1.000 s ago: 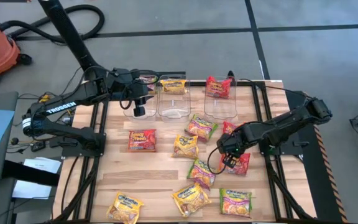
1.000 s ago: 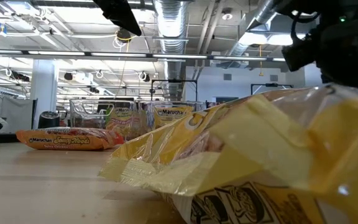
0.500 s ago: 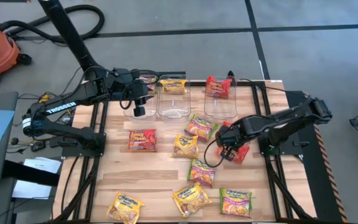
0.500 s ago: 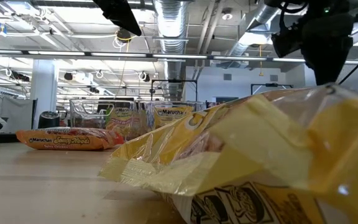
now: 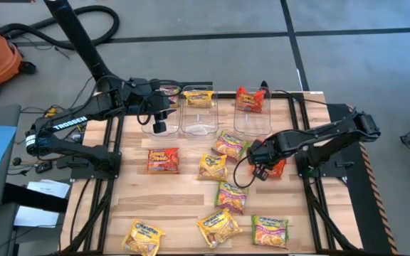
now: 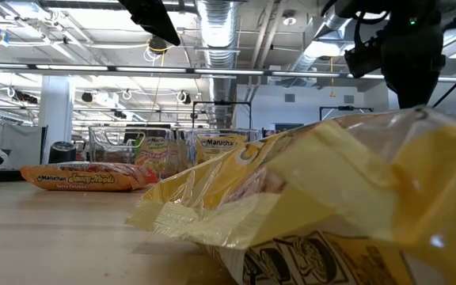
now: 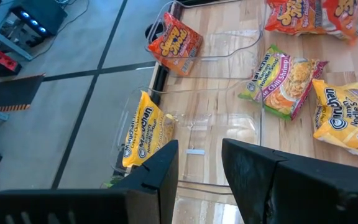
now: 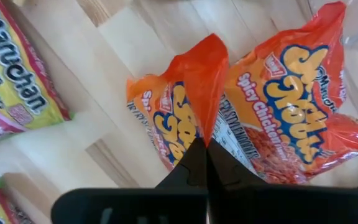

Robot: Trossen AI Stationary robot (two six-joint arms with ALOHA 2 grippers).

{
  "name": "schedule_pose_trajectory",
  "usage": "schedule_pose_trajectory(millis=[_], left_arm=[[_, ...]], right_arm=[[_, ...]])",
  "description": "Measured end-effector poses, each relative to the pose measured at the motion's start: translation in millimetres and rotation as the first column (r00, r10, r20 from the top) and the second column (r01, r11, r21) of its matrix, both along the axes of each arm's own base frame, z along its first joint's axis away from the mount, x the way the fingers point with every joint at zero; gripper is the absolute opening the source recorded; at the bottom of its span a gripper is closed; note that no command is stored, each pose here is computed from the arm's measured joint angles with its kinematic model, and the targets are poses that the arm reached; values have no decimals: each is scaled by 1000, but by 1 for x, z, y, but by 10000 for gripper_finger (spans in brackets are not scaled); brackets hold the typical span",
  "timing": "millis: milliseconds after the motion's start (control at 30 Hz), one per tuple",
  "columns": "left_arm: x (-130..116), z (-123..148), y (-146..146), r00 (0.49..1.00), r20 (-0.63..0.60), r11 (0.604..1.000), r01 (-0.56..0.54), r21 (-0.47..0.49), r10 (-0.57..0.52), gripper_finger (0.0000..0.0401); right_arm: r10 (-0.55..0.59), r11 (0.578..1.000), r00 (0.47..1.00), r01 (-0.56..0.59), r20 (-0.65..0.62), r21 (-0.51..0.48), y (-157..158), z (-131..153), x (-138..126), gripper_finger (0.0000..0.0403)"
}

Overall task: Sort Maruchan noodles
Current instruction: Put the orange noodle pack into the right transparent bin

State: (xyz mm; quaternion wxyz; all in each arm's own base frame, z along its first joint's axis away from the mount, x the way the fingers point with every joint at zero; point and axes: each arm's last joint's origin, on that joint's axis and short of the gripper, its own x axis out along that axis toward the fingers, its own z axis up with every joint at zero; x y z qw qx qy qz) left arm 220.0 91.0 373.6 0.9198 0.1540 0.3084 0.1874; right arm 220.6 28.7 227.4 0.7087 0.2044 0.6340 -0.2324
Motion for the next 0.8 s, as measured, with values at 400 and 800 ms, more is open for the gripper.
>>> schedule_pose_trajectory(millis=[400,800], left_arm=[[0,0,0,1000,-5,1000,0,-2,0,114],[0,0,0,1000,-5,1000,0,-2,0,114]], right_arm=[[-2,1000,1000,2,9,-2,-9,0,2,94],[21,1000,1000,-21,-4,-6,-34,0,3,225]])
